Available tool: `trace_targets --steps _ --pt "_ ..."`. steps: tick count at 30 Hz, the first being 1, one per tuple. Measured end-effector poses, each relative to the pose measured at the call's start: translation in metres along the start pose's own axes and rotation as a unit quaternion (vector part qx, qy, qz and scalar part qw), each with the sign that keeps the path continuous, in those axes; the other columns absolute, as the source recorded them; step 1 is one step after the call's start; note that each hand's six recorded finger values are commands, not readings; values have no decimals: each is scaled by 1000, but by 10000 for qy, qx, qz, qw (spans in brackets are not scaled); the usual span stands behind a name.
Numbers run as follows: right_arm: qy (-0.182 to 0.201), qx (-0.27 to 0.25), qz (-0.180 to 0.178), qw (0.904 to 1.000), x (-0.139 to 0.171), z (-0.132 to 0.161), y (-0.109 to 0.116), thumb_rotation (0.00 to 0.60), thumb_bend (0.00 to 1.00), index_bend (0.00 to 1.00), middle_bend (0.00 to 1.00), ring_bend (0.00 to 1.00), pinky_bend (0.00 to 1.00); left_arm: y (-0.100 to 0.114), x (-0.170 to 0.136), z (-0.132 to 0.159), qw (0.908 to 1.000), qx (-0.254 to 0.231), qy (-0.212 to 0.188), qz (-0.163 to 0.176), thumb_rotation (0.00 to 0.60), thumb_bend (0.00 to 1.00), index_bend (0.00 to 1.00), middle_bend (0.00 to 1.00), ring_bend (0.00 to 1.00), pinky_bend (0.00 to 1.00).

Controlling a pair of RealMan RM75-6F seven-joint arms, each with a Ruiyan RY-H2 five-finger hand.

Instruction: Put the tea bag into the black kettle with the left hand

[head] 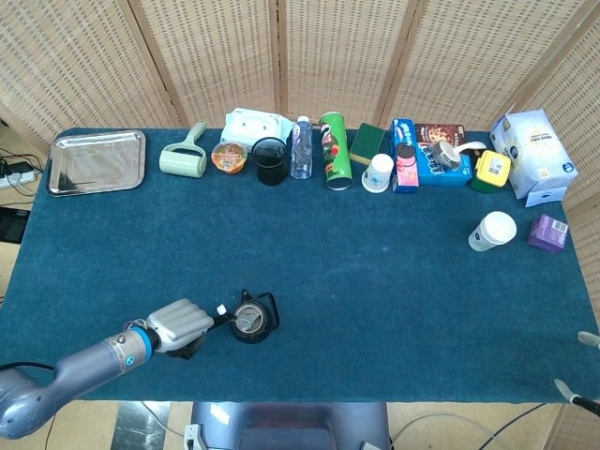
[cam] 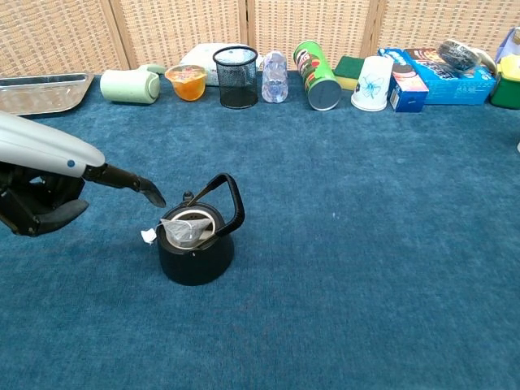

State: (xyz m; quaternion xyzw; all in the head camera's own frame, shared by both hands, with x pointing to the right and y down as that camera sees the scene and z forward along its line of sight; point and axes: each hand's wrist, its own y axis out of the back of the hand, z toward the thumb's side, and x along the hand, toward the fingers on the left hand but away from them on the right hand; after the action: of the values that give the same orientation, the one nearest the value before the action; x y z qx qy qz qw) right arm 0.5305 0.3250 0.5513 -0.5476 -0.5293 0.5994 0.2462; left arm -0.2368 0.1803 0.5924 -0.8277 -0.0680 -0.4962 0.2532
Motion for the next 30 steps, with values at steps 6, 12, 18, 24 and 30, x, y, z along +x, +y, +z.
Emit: trace_targets --steps 6,12,18,24,30 --pt "-11 -10 15 10000 0 -2 0 600 185 255 308 202 153 -4 9 3 9998 20 8 -182 600 869 0 998 1000 902" --pt "-46 -12 14 10000 0 -4 -1 600 186 255 310 203 153 -7 20 3 9996 5 89 -285 600 868 0 998 1000 901" --pt "-81 -13 17 10000 0 -6 -1 600 186 255 311 203 153 -8 32 4 9993 -14 139 -361 600 866 0 998 1000 902" --pt "-107 -13 15 9999 0 -8 -1 600 186 255 311 203 153 -9 43 6 9990 -27 160 -411 600 863 0 998 1000 902" --pt "-148 -13 14 9999 1 -10 0 600 185 255 311 202 153 -8 55 11 9988 -35 143 -457 600 860 0 998 1000 902"
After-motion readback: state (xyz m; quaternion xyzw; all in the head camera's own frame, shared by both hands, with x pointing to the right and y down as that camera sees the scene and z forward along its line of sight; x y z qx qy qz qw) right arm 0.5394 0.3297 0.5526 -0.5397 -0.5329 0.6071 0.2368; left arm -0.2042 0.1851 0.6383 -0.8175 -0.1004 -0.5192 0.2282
